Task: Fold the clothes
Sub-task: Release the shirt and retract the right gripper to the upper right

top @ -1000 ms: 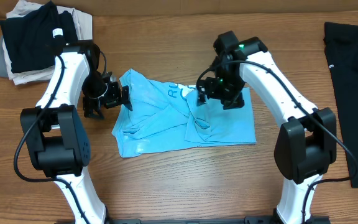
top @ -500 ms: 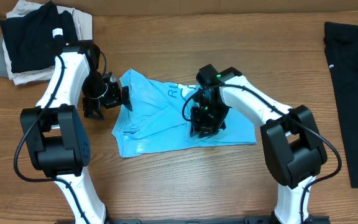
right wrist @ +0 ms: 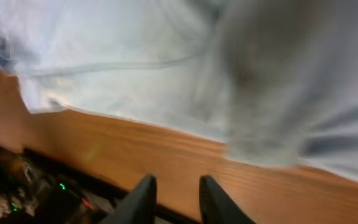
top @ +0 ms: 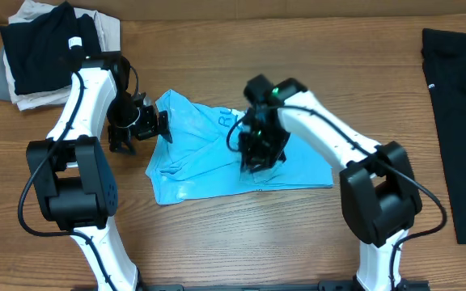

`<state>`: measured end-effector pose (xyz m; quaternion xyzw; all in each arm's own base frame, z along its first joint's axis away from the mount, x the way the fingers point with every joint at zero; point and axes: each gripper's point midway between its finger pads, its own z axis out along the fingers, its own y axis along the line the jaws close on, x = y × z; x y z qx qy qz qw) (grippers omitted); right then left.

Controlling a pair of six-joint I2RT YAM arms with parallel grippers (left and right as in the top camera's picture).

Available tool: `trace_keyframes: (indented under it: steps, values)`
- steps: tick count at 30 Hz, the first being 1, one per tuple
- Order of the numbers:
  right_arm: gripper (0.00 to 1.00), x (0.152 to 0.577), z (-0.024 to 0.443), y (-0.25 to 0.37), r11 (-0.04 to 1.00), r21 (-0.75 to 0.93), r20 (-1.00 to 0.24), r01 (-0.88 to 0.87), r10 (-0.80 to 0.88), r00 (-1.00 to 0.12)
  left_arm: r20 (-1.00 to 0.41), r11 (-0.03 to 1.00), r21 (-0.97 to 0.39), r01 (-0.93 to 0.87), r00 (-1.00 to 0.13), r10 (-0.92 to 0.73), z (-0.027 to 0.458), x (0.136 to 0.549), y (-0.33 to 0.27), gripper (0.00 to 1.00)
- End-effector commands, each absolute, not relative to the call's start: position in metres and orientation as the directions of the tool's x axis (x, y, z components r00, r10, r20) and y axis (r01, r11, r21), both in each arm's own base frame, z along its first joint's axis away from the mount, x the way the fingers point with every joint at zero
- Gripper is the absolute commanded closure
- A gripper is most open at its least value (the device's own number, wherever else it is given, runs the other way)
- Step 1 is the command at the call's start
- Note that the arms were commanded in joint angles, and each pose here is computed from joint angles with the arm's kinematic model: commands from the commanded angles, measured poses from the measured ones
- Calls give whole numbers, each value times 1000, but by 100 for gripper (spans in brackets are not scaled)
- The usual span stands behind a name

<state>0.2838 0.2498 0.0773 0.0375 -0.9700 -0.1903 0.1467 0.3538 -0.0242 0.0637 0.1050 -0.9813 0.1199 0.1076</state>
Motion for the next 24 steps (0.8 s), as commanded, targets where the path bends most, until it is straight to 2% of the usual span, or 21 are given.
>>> trace_keyframes:
  steps: [1, 2, 6, 11, 17, 24]
  values:
    - [19, 339, 116, 193, 971, 240, 104, 17, -9, -995, 156, 948, -239, -211, -972, -177, 75, 369, -27, 0]
    - [0, 347, 123, 180, 975, 217, 87, 39, 20, -996, 143, 947, -241, -214, -973, -183, 74, 372, -25, 0]
    - [0, 382, 144, 113, 962, 198, 30, 188, 186, -982, 101, 938, -246, -244, -969, -225, 72, 384, -7, 0]
    - [0, 399, 145, 47, 916, 202, 21, 347, 351, -936, 104, 918, -324, -231, -973, -208, 66, 383, -12, 0]
    - [0, 402, 145, -13, 848, 204, 21, 490, 497, -868, 123, 909, -357, -217, -975, -184, 48, 374, -22, 0]
    - [0, 398, 145, -47, 803, 202, 24, 561, 569, -822, 109, 906, -368, -209, -977, -181, 26, 371, -25, 0]
